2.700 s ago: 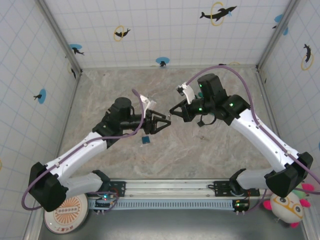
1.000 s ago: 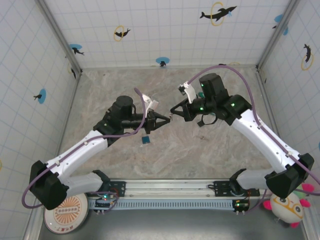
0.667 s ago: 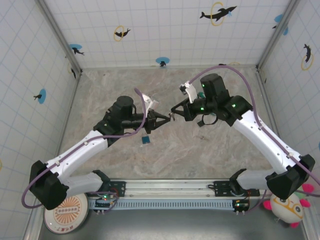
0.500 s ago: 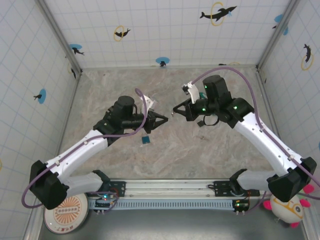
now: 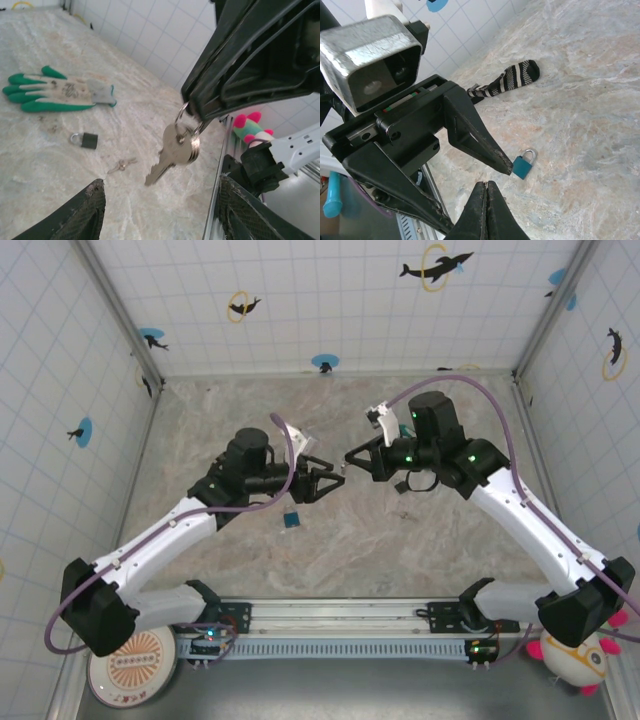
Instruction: Unlock with the key
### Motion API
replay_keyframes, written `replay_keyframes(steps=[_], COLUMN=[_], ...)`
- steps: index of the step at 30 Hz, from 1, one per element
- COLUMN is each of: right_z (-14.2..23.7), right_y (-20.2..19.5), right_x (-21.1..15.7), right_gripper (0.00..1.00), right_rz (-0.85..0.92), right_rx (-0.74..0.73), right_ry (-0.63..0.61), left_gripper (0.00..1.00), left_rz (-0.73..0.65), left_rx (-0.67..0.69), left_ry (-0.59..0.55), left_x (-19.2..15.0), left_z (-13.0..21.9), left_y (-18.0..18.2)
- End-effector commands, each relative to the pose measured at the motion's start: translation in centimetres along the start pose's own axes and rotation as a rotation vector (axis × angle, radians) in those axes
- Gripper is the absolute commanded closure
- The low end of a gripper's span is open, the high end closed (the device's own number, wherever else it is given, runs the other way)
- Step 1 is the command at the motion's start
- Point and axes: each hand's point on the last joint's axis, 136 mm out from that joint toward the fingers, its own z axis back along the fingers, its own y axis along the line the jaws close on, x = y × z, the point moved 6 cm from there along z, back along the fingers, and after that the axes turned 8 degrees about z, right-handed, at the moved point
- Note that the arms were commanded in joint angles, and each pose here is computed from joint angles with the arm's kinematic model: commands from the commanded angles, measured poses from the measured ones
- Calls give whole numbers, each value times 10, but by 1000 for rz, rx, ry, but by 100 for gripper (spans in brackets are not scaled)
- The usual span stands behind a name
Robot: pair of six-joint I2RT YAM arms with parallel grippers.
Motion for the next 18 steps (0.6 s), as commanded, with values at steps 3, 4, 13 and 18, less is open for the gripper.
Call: replay_keyframes(steps=[3,4,13,18], right_z=[0,-1,0,0], right_y=[12,13,13,9], right_x=[9,8,10,7], right_gripper=[100,100,100,100], right_rz=[30,31,39,33], right_rx=[60,62,56,44], right_ry=[-30,-26,-34,-29], left_gripper=[38,38,59,78], left_rz=[-32,-32,-11,-2], left_rx=[-112,-124,-165,-145], left_ry=[-33,-32,-8,8], left_x=[14,15,12,6], left_z=[-2,-3,-6,-3], left_y=[-15,-16,-18,-17])
